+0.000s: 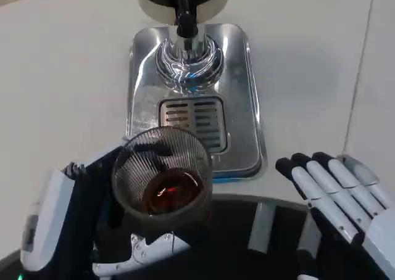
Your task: Grasp the cup under the faucet to collect the drink, then remove the cup.
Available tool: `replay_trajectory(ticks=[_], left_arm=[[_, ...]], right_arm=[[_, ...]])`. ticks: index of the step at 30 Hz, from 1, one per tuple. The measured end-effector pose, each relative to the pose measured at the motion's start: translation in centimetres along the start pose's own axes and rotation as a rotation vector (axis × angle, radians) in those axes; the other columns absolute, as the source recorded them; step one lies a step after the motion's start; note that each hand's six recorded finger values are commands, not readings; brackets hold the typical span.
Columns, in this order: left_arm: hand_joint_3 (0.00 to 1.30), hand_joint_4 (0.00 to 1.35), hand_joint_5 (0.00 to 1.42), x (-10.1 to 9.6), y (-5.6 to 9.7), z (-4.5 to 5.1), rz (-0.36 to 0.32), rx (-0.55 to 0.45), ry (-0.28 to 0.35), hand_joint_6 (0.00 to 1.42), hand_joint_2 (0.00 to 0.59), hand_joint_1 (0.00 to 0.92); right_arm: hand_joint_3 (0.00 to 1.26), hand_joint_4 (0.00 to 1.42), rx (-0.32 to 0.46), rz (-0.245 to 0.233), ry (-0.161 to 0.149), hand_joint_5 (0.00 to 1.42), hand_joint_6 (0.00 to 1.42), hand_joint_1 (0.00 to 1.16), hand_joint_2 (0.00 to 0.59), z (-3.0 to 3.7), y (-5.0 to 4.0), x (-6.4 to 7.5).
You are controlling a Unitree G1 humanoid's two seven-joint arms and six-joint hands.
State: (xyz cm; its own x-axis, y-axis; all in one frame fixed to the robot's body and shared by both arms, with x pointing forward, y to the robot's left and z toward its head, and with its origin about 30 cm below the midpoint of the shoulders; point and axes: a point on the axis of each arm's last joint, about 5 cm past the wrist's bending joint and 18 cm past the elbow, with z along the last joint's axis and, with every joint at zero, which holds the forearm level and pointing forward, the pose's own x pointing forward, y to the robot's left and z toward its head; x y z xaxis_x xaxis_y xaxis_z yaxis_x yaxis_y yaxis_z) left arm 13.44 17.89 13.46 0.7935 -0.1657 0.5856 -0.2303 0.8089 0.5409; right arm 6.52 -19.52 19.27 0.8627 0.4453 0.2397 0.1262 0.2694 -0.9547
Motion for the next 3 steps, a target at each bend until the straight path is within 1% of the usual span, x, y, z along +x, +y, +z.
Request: replay_trajectory(ticks=[2, 3], left_arm=[[1.22, 1.12, 1.35, 0.06, 0.01, -0.01, -0.003, 0.0, -0.003, 1.42, 0.051, 0.691], [1.22, 1.12, 1.35, 0.09, 0.01, -0.01, -0.006, 0.0, -0.004, 1.42, 0.051, 0.69]], right_arm=[[0.0, 0.0, 0.005, -0.007, 0.005, 0.0, 0.0, 0.0, 0.57, 0.24, -0.04, -0.09], [0.0, 0.0, 0.011, -0.007, 0.014, 0.0, 0.0, 0.0, 0.571, 0.35, -0.01, -0.2]])
